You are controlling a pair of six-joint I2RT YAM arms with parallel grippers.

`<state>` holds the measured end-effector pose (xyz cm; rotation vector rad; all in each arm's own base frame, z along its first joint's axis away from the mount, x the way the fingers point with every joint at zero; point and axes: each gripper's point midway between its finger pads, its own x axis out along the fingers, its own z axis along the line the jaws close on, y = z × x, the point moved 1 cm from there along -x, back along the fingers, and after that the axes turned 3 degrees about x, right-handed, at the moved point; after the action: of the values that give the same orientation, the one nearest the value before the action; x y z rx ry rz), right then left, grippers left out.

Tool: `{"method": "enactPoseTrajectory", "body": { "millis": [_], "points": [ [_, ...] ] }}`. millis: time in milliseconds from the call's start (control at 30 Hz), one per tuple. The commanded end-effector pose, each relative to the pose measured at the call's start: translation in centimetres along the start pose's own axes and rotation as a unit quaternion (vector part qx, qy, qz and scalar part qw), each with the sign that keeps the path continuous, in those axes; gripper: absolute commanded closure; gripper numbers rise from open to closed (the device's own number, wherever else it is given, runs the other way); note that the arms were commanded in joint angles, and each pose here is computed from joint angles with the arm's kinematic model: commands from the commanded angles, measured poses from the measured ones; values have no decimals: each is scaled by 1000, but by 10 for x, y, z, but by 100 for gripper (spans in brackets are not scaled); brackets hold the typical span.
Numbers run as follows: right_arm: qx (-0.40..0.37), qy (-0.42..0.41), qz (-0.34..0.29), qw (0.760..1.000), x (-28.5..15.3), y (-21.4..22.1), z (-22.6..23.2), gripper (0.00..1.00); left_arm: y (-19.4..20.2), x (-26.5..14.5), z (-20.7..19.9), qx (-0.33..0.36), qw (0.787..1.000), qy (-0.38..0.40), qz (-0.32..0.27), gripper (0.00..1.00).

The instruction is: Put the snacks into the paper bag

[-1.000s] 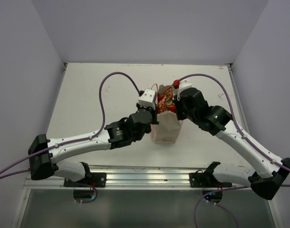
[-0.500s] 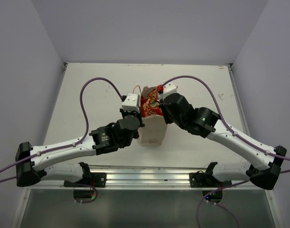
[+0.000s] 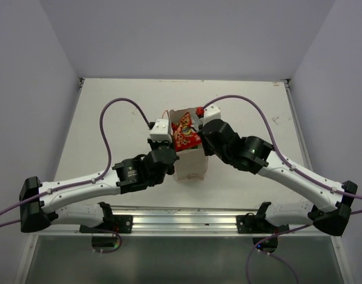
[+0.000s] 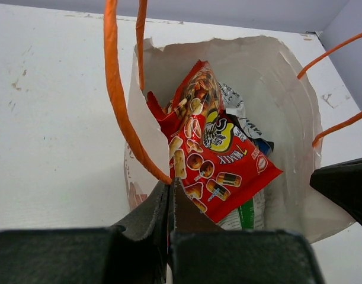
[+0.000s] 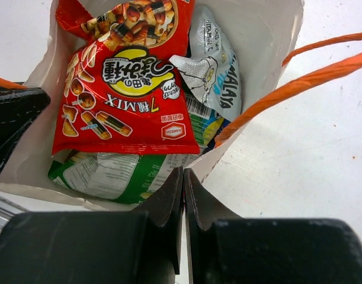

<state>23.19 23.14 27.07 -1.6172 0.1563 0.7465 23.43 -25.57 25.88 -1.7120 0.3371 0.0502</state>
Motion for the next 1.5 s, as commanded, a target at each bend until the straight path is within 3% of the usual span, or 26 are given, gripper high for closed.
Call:
{"method": "enactPoseTrajectory", "body": {
  "millis": [0, 100, 133, 167, 200, 267, 300, 333, 500, 600, 767, 833, 1000, 1167, 1233, 1333, 1467],
  "points": [
    [23, 4, -18, 1000, -6, -4, -3, 93, -7, -1, -5, -29, 1000, -8, -5, 100],
    [20, 5, -32, 999, -10, -13, -5, 65, -23, -3, -5, -35, 999, -13, -26, 62],
    [21, 4, -42, 999, -14, -20, -5, 57, -29, -4, -4, -26, 999, -14, -33, 39],
    [14, 8, -48, 999, -14, -24, -7, 44, -38, -5, -2, -27, 998, -21, -46, 29],
    [13, 7, -57, 998, -15, -30, -7, 40, -52, -7, -4, -41, 997, -18, -64, 17],
    [8, 9, -77, 997, -21, -44, -9, 34, -73, -11, 3, -28, 995, -31, -92, 8],
    [9, 11, -85, 996, -24, -49, -10, 33, -94, -16, 3, -58, 991, -30, -120, 7],
    [17, 15, -101, 995, -29, -59, -13, 33, -106, -20, 9, -39, 989, -39, -134, 6],
    [53, 82, -170, 981, -65, -84, -54, 28, -161, -53, 59, -73, 972, -101, -199, 4],
    [70, 155, -202, 964, -91, -83, -93, 21, -165, -71, 100, -86, 962, -143, -214, 0],
    [80, 234, -216, 945, -112, -48, -139, 17, -147, -71, 167, -85, 951, -198, -220, 0],
    [83, 252, -218, 939, -117, -31, -152, 18, -134, -70, 186, -57, 952, -218, -209, 0],
    [85, 289, -207, 931, -116, -3, -168, 22, -91, -40, 191, 15, 969, -198, -149, 0],
    [76, 310, -195, 927, -113, 1, -169, 22, -69, 13, 201, 15, 984, -157, -86, 0],
    [72, 316, -191, 926, -112, 1, -169, 20, -69, 28, 228, -15, 985, -160, -68, 0],
    [70, 329, -189, 923, -114, 1, -172, 14, -74, 36, 254, -36, 982, -170, -75, 0],
    [57, 341, -182, 920, -112, 1, -172, 9, -72, 39, 257, -35, 982, -172, -67, 0]
  ]
}}
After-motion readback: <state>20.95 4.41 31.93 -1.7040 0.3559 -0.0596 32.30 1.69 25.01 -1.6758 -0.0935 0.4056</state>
